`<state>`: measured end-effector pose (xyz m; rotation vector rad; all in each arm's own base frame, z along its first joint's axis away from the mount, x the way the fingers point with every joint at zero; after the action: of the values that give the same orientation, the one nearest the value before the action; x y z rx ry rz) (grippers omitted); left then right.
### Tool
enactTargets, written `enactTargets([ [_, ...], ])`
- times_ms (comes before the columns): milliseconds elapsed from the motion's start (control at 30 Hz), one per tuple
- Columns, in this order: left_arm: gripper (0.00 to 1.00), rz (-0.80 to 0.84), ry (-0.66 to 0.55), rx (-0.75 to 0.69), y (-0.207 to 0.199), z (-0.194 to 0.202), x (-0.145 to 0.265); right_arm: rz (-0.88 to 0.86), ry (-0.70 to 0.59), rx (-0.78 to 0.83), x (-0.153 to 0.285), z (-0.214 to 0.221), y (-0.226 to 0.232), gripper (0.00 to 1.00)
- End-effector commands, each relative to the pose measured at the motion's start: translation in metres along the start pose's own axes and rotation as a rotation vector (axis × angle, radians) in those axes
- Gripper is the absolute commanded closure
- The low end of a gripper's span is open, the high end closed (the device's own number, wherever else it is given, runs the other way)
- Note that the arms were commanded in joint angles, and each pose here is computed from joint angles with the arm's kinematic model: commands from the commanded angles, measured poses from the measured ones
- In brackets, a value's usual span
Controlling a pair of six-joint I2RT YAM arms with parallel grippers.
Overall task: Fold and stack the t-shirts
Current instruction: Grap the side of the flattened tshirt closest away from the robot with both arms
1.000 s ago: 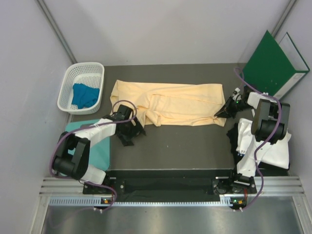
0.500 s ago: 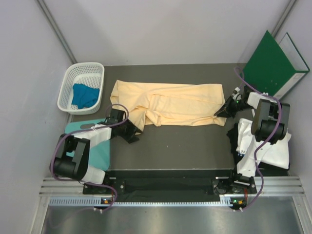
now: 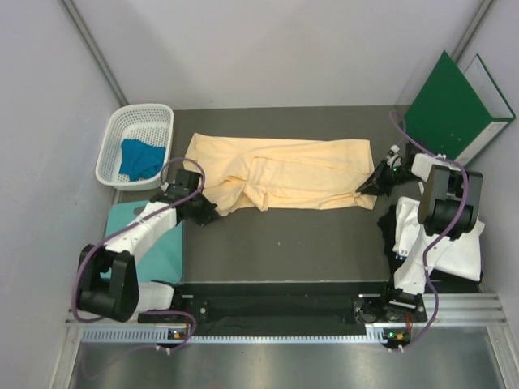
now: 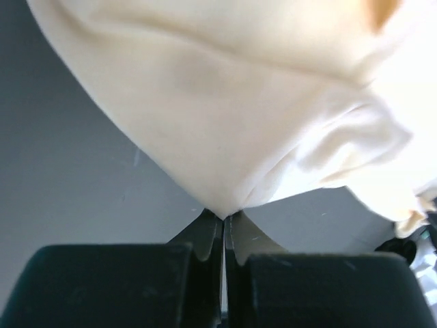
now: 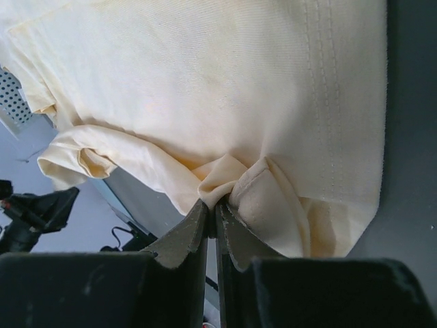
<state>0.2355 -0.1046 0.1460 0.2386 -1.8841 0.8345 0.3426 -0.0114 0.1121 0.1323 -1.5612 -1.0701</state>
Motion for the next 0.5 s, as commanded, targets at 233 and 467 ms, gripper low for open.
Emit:
enactTargets([
  [233,1.00,-0.034,-0.260,-0.061,-0.018,-0.065,0.018,-0.023,0.015,0.036,-0.004,0.005,0.007,0.91],
  [467,1.00,-0.073,-0.297,-0.116,-0.046,-0.113,-0.017,-0.015,0.031,0.048,-0.009,0.010,0.007,0.91],
])
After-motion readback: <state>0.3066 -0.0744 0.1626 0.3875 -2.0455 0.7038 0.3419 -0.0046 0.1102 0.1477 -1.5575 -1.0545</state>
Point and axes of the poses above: each gripper's point midway between its finger pads, its own x axis back along the fingers, its own y axis along the line the jaws close on, z = x × y, the point moved 9 cm from there along x, back along the fingers, and after that the axes turned 8 degrees about -x, right-handed, at the moved point
